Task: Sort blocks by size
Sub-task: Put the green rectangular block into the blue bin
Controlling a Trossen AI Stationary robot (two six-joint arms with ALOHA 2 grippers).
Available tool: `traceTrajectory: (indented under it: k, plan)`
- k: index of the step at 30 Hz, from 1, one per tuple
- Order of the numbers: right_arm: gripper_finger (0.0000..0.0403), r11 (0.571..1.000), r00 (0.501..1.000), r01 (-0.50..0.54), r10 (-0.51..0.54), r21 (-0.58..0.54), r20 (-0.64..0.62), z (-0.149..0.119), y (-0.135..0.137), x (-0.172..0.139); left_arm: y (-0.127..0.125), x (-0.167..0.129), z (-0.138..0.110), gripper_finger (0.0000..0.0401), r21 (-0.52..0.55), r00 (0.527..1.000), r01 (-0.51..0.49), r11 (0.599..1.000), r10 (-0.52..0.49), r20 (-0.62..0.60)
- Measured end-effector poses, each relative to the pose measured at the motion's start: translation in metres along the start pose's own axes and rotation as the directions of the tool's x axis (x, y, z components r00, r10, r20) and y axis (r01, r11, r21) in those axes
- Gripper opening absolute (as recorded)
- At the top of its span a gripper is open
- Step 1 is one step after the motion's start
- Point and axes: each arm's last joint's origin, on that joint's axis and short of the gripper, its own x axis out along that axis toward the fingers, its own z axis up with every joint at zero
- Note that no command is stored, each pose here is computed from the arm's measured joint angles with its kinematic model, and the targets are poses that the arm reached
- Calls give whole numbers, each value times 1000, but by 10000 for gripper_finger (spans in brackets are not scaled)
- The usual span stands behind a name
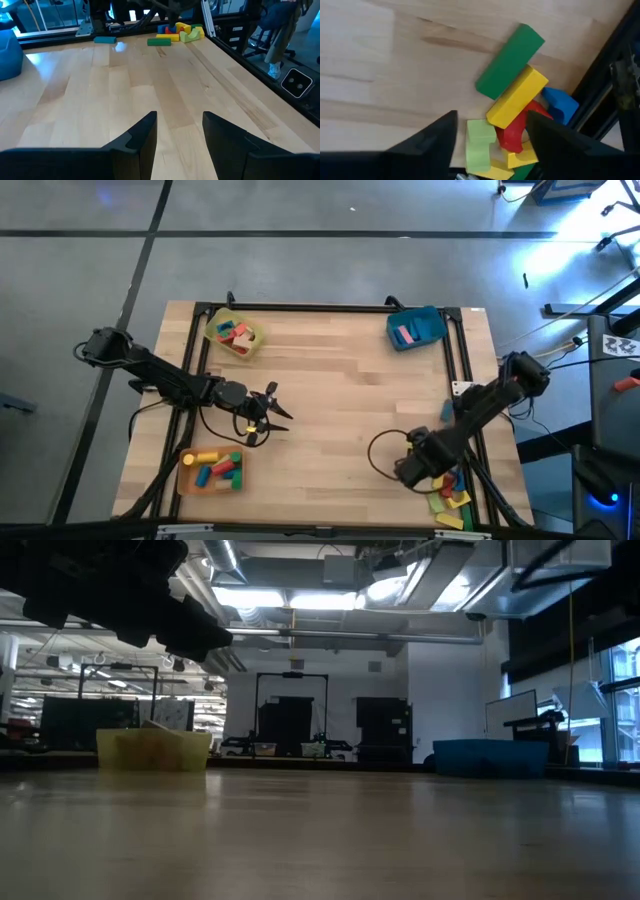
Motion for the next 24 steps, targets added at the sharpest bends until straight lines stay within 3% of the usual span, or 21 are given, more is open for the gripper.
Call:
traceTrajectory:
  k: [4,8,16,24]
  plan:
    - [277,998,999,34,-35,61,14,-4,2,10,0,0,0,143,0,1000,0,1000,0,0]
    - [293,989,997,50,-57,137,54,-5,5,19,0,0,0,143,0,1000,0,1000,0,0]
    - [275,977,991,53,-76,208,108,5,1,46,0,0,0,143,0,1000,0,1000,0,0]
    - [253,973,997,-4,-14,232,76,13,-1,66,0,0,0,143,3,1000,0,1000,0,-1]
